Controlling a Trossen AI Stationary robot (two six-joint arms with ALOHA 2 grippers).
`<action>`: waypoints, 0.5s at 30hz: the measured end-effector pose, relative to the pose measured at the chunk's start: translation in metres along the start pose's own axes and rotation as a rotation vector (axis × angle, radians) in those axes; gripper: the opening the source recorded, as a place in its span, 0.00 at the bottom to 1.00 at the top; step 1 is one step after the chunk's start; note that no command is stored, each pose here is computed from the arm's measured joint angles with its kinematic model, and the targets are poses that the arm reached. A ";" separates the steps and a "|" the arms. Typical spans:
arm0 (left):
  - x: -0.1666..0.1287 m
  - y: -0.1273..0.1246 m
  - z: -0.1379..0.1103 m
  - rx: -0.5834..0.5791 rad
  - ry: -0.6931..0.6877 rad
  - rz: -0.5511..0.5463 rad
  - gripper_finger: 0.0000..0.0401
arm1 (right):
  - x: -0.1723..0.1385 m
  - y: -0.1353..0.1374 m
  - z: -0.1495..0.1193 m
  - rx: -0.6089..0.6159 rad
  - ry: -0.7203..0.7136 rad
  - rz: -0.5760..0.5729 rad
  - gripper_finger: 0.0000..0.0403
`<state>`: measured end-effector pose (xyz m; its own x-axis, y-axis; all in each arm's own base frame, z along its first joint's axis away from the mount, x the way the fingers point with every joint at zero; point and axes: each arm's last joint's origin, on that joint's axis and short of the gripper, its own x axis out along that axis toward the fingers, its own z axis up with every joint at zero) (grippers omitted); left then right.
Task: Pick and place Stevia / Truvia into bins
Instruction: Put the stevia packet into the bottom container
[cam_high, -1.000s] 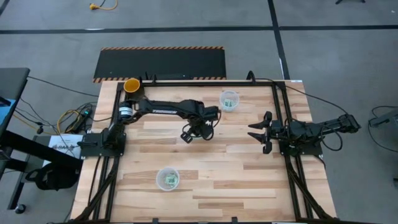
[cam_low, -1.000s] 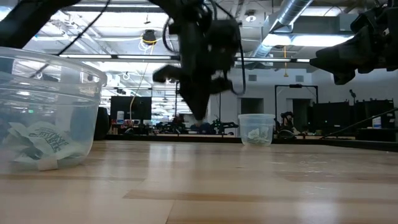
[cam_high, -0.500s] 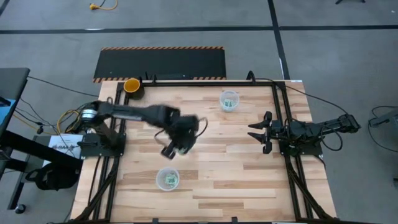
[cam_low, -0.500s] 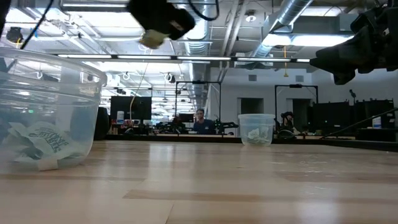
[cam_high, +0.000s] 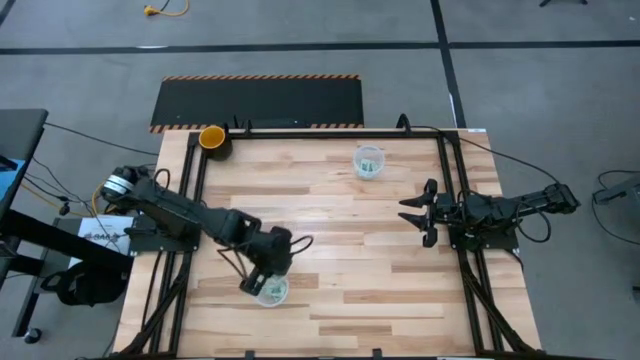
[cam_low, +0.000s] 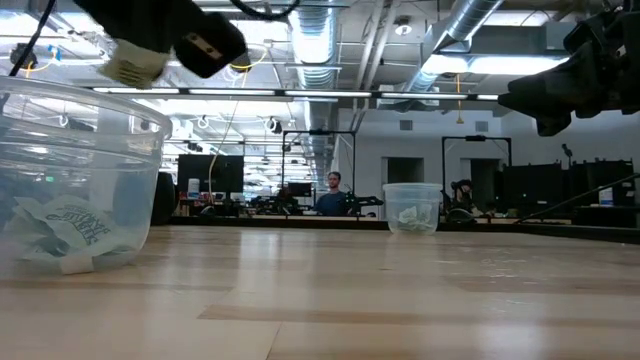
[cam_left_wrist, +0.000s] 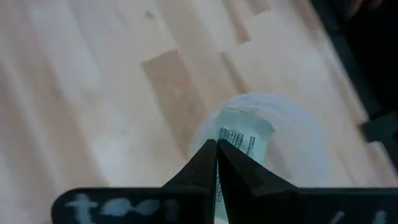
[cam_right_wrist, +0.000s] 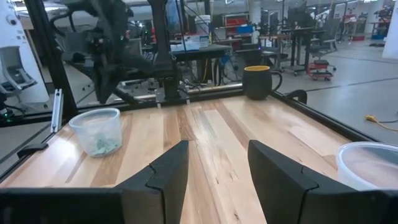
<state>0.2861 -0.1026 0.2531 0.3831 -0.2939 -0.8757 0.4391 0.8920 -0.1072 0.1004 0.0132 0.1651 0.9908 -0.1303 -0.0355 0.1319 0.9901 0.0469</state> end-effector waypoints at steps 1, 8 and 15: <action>0.002 -0.003 -0.002 -0.010 -0.007 -0.011 0.00 | 0.000 0.000 0.000 0.000 0.000 0.000 0.40; 0.013 -0.021 -0.015 -0.055 -0.098 -0.056 0.00 | 0.000 0.000 0.000 0.000 0.000 0.000 0.40; 0.016 -0.028 -0.018 -0.086 -0.116 -0.077 0.00 | 0.000 0.000 0.000 0.000 0.000 0.000 0.40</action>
<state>0.2653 -0.1260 0.2339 0.4447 -0.3961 -0.8033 0.4015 0.8899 -0.2164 0.1003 0.0133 0.1652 0.9909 -0.1302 -0.0353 0.1318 0.9901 0.0473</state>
